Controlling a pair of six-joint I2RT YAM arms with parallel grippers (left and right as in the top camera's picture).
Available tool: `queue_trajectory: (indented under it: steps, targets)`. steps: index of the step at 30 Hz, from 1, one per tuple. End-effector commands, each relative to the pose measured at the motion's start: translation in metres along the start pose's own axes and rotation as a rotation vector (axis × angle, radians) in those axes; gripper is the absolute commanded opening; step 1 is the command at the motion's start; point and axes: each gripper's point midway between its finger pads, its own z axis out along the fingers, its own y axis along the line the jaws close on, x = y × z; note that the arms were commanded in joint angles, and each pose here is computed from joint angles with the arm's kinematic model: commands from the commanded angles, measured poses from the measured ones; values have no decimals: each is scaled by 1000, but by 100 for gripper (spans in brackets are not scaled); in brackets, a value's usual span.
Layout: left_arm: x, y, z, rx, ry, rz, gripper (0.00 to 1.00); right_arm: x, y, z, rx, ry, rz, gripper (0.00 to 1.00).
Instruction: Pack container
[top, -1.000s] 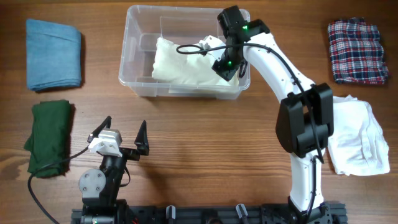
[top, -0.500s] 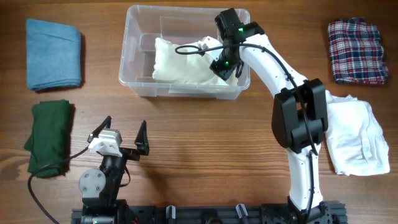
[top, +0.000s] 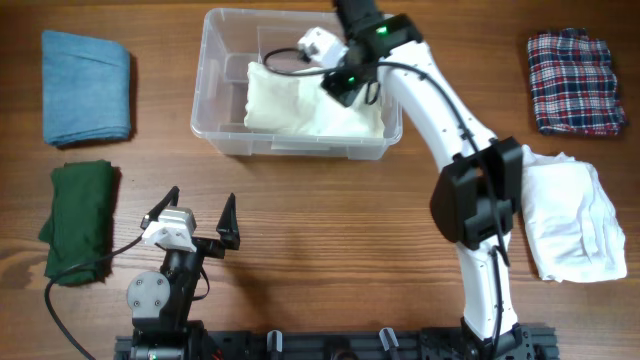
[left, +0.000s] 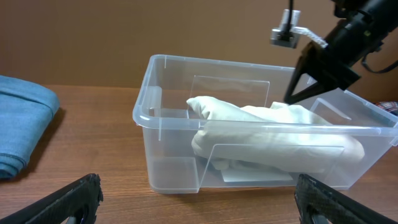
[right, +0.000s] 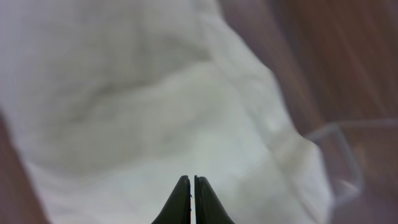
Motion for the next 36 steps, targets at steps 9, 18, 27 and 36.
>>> queue_trajectory:
  steps: [9, 18, 27, 36]
  targets:
    - [2, 1, 0, -4, 1, -6, 100, -75, 82, -2, -62, -154, -177, 4]
    - [2, 0, 0, -4, 1, -6, 100, -110, 117, 7, -154, -287, -246, 4]
    - [2, 1, 0, -4, 1, -6, 100, -135, 146, 26, -192, -370, -283, 4]
    - [2, 0, 0, -4, 1, -6, 100, -125, 145, 56, -197, -331, -270, 4]
